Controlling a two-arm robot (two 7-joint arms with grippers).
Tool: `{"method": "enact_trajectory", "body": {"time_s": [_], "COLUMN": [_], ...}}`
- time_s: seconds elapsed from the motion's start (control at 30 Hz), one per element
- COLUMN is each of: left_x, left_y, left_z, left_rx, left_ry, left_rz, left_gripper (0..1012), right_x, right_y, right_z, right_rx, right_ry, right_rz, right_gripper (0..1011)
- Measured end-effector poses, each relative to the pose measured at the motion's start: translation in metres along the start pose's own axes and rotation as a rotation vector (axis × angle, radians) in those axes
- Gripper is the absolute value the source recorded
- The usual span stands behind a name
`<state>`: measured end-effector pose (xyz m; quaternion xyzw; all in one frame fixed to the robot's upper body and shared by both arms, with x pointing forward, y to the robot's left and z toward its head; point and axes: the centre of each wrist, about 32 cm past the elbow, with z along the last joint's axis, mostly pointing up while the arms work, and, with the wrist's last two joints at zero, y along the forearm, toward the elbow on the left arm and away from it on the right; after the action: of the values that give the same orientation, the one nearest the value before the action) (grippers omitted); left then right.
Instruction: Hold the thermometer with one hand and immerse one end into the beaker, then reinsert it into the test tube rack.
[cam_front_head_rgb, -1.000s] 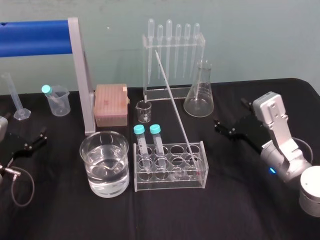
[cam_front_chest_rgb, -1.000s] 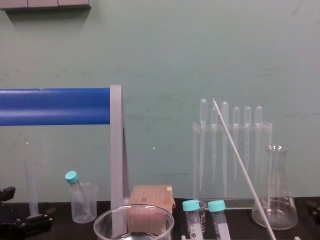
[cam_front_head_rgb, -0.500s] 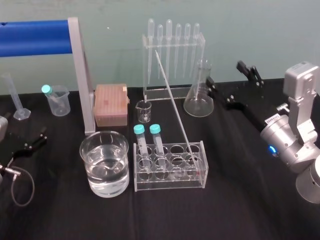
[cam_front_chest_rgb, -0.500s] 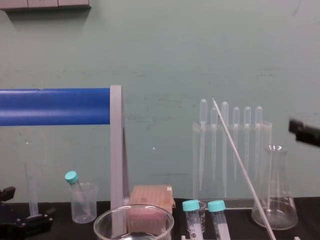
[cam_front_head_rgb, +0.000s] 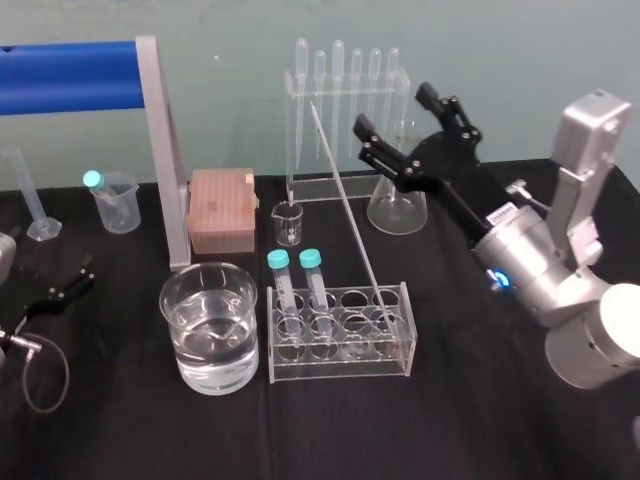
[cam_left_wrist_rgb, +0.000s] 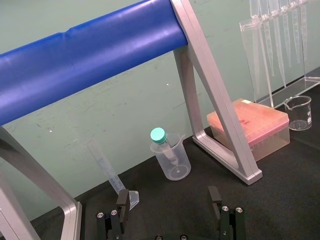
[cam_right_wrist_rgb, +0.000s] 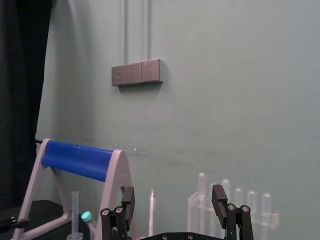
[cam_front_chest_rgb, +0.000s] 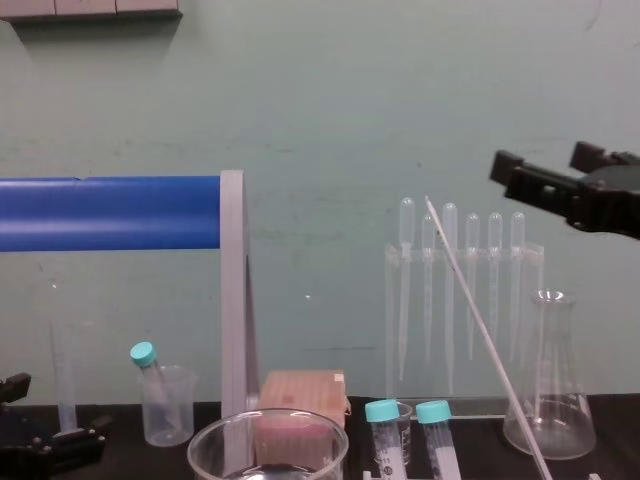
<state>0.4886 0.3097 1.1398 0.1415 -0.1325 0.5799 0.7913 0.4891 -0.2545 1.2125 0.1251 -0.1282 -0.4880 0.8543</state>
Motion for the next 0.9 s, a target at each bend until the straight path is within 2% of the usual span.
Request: {"method": "enact_trajectory", "body": {"time_s": [0.17, 0.43, 0.9], "left_x": [0.0, 0.0, 0.0], "left_y": [0.0, 0.0, 0.0], "left_z": [0.0, 0.0, 0.0], "left_rx": [0.0, 0.0, 0.0], "left_ry": [0.0, 0.0, 0.0], "left_rz": [0.0, 0.0, 0.0], "left_gripper": [1008, 1008, 1008], "right_x": [-0.0072, -0.017, -0.0202], "right_y": [0.014, 0.03, 0.039], "right_z": [-0.006, -0.008, -0.007], "right_rx": [-0.037, -0.125, -0.254], "right_ry": [0.038, 0.04, 0.051], "right_rz": [0.007, 0.005, 0.013], "right_gripper": [1003, 1003, 1002]}}
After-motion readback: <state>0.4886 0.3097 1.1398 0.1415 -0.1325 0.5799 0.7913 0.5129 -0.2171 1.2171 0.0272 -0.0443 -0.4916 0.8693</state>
